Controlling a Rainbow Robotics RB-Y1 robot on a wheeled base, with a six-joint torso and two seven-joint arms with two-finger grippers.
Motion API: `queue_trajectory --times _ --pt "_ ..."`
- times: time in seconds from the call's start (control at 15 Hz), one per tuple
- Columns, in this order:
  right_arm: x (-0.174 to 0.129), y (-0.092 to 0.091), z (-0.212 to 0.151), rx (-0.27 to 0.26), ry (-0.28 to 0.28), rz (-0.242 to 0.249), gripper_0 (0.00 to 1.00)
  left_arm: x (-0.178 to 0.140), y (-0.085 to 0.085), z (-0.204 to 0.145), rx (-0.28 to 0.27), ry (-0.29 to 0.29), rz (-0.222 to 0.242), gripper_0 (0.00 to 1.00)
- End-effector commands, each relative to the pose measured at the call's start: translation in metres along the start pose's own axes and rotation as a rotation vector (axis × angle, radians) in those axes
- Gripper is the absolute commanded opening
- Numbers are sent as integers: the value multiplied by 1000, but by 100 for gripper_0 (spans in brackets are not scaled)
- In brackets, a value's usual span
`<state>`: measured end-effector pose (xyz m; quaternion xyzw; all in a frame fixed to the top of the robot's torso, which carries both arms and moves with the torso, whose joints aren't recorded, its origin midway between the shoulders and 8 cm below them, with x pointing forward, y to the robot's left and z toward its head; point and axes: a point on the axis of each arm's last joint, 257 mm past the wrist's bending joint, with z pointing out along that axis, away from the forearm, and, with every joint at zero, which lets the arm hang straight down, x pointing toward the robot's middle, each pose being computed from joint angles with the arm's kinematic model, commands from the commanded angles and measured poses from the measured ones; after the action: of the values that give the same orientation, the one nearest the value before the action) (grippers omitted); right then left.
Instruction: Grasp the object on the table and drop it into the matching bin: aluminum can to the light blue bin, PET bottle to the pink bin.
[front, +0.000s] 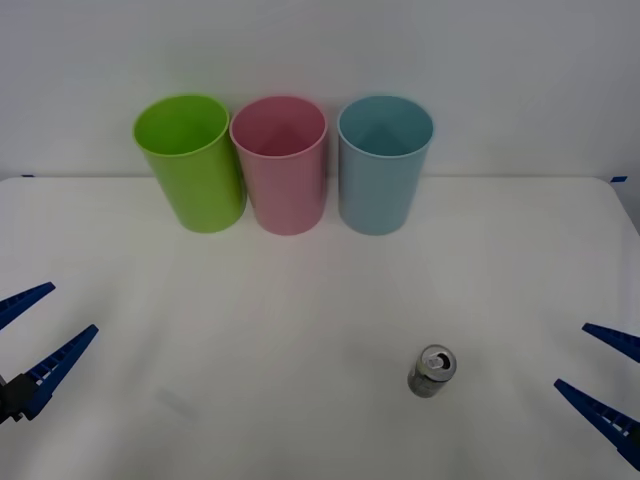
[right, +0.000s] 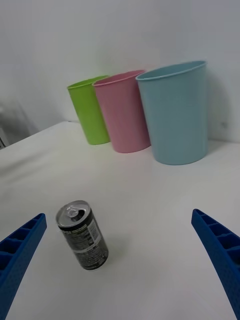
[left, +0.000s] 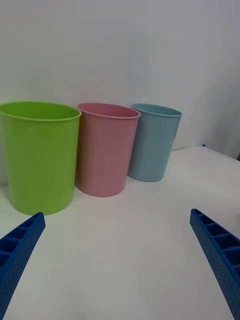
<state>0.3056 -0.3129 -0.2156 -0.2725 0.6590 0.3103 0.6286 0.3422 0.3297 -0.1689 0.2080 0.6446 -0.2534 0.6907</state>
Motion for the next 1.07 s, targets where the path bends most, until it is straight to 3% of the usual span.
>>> queue_trajectory --times 0.07,0.33,0.6,1.07 --pt "15 0 -1 -15 9 -88 100 0 0 0 0 0 0 100" --pt "37 -1 2 -27 30 -187 100 0 0 0 0 0 0 100" --pt "63 2 16 -63 50 -229 100 0 0 0 0 0 0 100" --pt "95 18 52 -150 67 -202 100 0 0 0 0 0 0 100"
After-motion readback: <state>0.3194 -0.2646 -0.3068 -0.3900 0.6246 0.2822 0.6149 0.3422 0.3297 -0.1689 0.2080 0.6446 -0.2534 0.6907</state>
